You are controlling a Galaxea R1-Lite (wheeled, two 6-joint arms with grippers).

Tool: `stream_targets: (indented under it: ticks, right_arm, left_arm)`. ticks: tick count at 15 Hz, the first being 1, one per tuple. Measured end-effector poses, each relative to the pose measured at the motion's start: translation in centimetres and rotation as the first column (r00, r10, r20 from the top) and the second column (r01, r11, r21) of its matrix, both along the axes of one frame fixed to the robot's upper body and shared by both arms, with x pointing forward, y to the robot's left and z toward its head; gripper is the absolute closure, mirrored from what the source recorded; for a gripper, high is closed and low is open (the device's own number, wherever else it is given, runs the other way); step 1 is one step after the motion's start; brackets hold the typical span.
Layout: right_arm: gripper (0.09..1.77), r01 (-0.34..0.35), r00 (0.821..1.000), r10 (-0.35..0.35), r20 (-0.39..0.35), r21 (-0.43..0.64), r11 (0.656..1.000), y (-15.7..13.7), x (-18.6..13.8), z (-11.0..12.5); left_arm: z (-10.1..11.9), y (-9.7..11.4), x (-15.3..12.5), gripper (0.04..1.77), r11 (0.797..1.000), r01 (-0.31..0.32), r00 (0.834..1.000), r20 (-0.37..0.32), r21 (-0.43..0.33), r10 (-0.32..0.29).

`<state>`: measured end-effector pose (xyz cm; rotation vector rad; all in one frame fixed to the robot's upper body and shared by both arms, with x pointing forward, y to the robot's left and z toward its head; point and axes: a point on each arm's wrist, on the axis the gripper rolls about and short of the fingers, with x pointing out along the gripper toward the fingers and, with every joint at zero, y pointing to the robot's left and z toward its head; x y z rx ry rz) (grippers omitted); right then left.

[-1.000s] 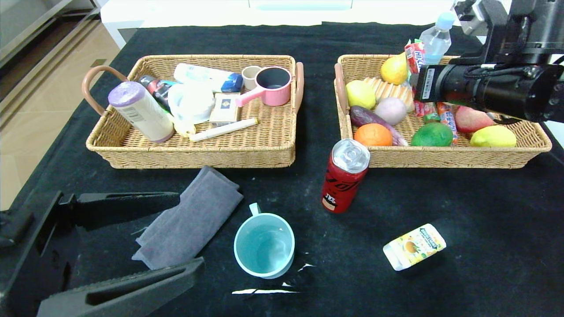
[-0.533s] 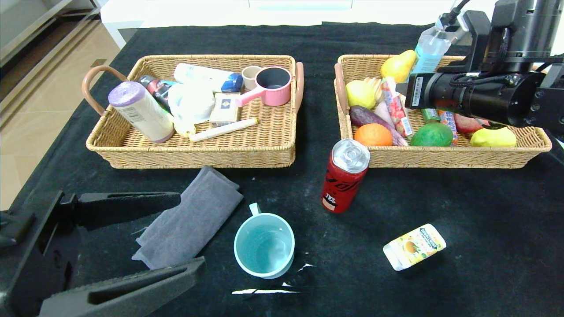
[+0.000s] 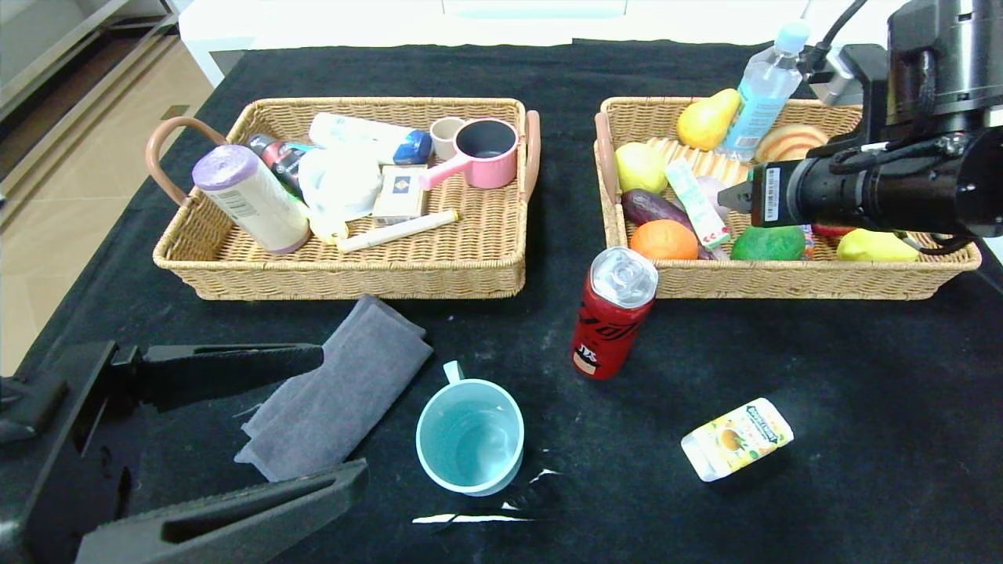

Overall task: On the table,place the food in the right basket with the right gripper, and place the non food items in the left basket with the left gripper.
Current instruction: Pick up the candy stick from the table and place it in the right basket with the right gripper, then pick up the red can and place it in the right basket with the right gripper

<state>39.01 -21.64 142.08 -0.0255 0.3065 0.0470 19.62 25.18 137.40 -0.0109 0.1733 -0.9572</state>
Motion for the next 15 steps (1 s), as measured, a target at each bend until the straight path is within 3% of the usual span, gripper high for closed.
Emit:
stream_targets:
  ticks: [3,6,10,13,15]
  right_arm:
    - [0.37,0.033,0.996,-0.027,-0.084,0.072,0.997,-0.1,-2.8,0.6]
    - [0.3,0.146,0.984,-0.127,-0.123,0.164,0.976,0.2,-4.8,0.7]
    - [0.24,0.243,0.936,-0.167,-0.308,0.225,0.944,1.2,-7.5,-0.7]
    - [0.21,0.327,0.899,-0.196,-0.391,0.303,0.895,1.6,-8.2,-1.4]
    - [0.2,0.353,0.87,-0.168,-0.463,0.348,0.869,1.6,-8.4,-2.1]
  left_arm:
    - [-0.1,0.0,0.0,0.09,1.0,0.001,1.0,-0.003,0.002,-0.001]
    - [-0.1,-0.1,0.1,0.09,1.0,0.0,1.0,-0.005,0.004,0.0]
    - [-0.1,0.0,0.1,0.09,1.0,-0.002,1.0,-0.004,0.003,0.002]
    - [-0.1,-0.1,0.1,0.09,1.0,-0.002,1.0,-0.006,0.005,0.002]
    - [-0.2,-0.1,0.2,0.09,1.0,-0.002,1.0,-0.011,0.008,0.002]
